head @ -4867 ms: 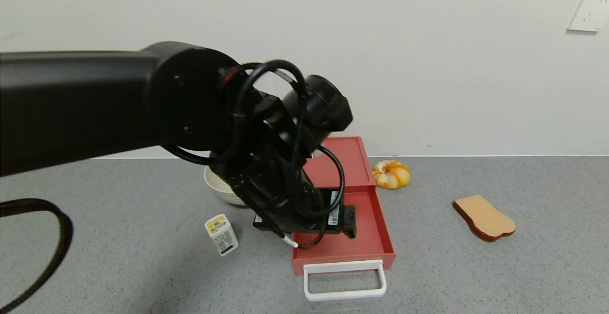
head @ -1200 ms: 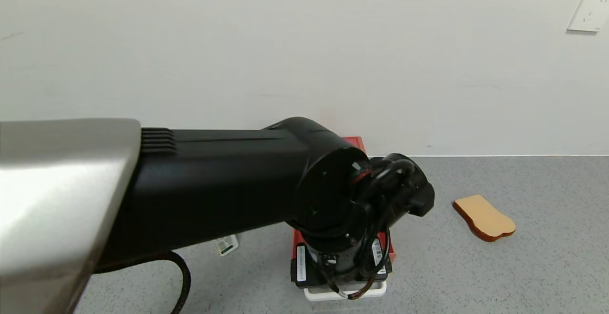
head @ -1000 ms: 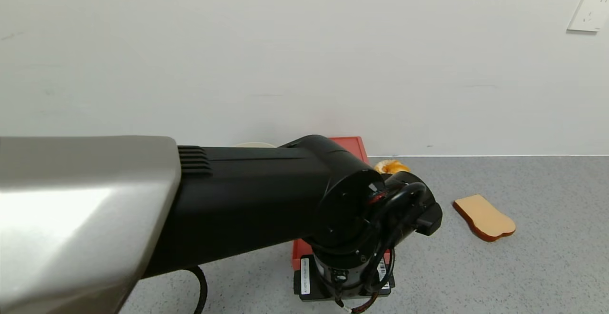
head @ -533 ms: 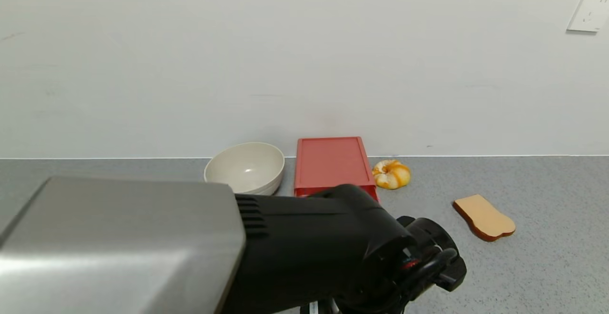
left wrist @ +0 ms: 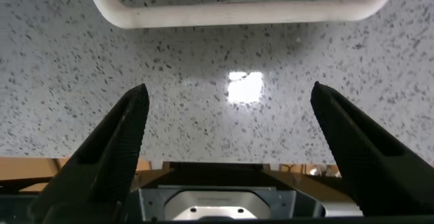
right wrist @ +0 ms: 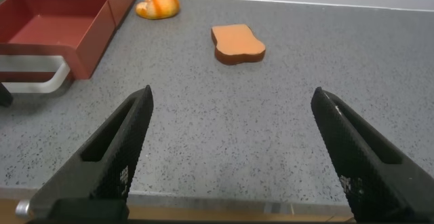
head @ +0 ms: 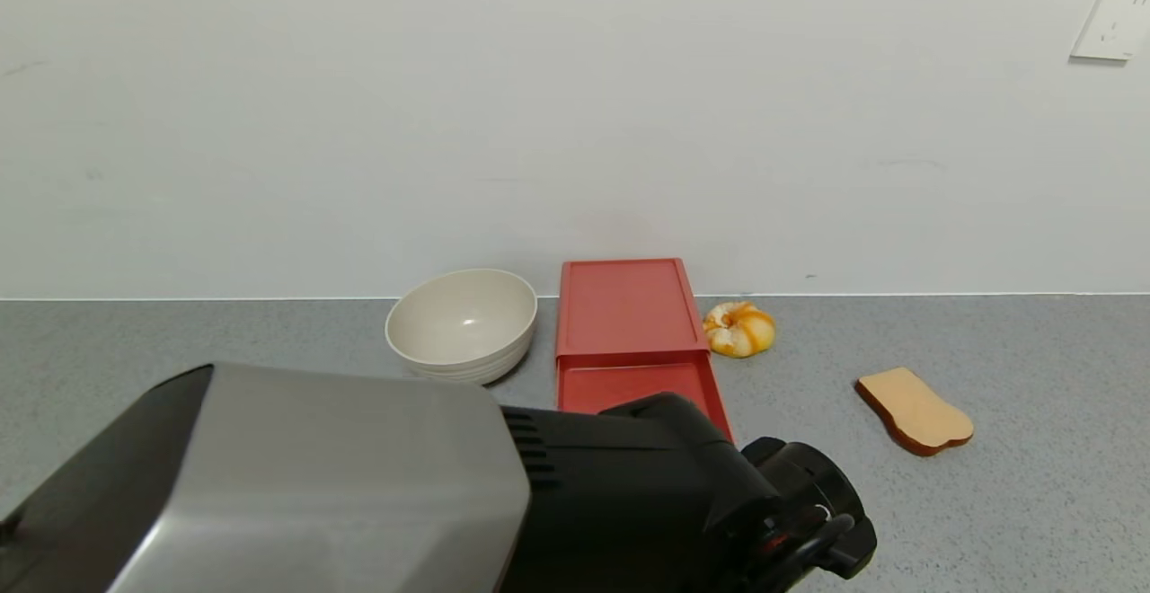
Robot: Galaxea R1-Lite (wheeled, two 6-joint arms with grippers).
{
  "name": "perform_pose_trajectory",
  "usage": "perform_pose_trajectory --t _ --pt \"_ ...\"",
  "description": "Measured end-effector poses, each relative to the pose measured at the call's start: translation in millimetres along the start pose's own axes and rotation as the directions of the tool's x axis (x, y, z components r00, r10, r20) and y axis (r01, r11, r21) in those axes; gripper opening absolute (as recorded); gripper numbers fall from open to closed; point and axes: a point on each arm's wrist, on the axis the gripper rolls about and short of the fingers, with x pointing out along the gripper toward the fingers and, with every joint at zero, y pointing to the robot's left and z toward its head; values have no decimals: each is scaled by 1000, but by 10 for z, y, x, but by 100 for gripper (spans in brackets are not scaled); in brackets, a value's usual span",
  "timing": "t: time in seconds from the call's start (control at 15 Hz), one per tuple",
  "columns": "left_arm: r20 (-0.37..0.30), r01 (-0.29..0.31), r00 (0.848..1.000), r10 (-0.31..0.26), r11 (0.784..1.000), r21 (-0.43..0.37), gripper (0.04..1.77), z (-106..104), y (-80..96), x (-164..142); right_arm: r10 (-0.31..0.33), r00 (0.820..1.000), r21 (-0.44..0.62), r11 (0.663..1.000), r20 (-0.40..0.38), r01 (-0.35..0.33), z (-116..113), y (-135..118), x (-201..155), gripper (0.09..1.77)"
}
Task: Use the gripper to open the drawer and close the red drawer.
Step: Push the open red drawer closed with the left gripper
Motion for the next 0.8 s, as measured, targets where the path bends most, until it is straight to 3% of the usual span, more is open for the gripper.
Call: perform_pose_trajectory --t 0.4,0.8 --pt "64 27 998 -25 999 -32 172 68 -76 127 -1 1000 0 1000 0 1 0 0 0 171" --pt "63 10 998 -8 1000 -28 172 50 -84 190 0 1000 0 1000 0 0 0 0 0 171"
